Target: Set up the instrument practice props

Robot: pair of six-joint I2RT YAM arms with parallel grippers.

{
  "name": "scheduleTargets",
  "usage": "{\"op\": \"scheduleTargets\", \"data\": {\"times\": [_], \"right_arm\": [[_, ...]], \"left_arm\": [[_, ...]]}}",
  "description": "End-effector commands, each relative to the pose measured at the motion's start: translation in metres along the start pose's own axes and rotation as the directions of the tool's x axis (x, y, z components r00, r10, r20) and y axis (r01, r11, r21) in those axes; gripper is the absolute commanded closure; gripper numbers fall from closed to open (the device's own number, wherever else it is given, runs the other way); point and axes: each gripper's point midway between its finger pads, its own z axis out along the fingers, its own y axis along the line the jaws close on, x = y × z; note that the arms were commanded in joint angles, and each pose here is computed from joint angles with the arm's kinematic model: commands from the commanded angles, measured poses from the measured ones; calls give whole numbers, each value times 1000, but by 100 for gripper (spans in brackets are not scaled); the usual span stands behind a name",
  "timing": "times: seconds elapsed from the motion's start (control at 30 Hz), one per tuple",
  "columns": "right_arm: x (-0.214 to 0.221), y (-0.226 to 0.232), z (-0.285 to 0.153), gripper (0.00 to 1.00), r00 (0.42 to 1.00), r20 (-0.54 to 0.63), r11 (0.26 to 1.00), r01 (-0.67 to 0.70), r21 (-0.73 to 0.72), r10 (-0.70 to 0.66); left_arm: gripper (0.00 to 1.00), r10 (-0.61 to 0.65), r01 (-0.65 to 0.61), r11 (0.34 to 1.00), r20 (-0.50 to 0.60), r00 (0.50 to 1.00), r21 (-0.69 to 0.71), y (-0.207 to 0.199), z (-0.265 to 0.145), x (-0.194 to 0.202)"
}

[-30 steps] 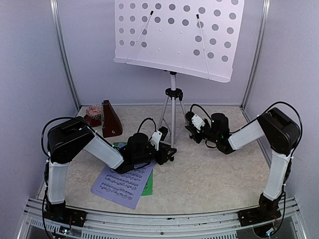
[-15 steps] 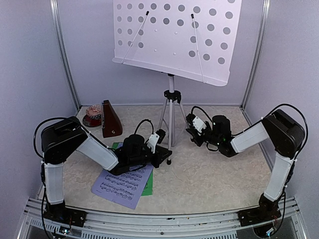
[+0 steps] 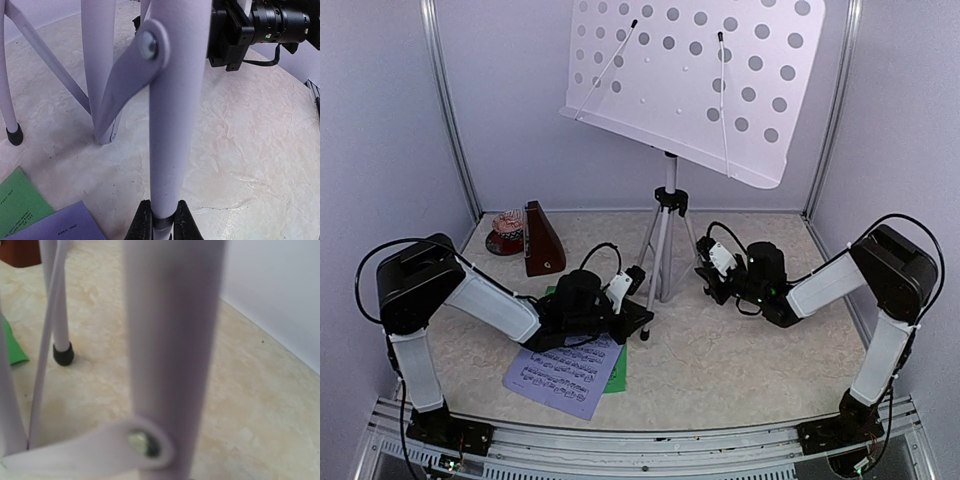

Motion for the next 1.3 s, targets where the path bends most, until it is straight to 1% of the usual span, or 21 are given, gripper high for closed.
{"op": "scheduleTargets", "data": {"times": [0.0,0.13,0.23,0.57,0.9,1.03,1.13,1.27], "right_arm": [[44,2,-13,100,985,-162,998,-54,39,59],[44,-1,-17,100,979,-180,994,-87,63,97],[47,-6,-20,100,965,-218,988,-126,93,144],[63,-1,-47,100,899,-323,954,-262,143,295],[81,10,-53,100,845,-409,938,-314,145,346],[80,19,-52,100,847,-419,945,-306,116,326],[74,26,-48,100,869,-409,960,-268,85,279],[60,31,-44,100,897,-381,974,-218,56,223]], "left_arm": [[100,-25,26,997,12,1000,-70,20,-17,-3],[100,-38,37,996,-3,999,-78,21,-25,7],[100,-47,45,995,-14,999,-84,22,-30,13],[100,-66,63,994,-29,997,-94,28,-32,23],[100,-75,69,993,-65,995,-94,27,-34,41],[100,-69,62,995,-85,994,-81,20,-30,50],[100,-61,54,996,-97,993,-68,13,-24,53],[100,-54,50,998,-87,995,-44,3,-16,48]]}}
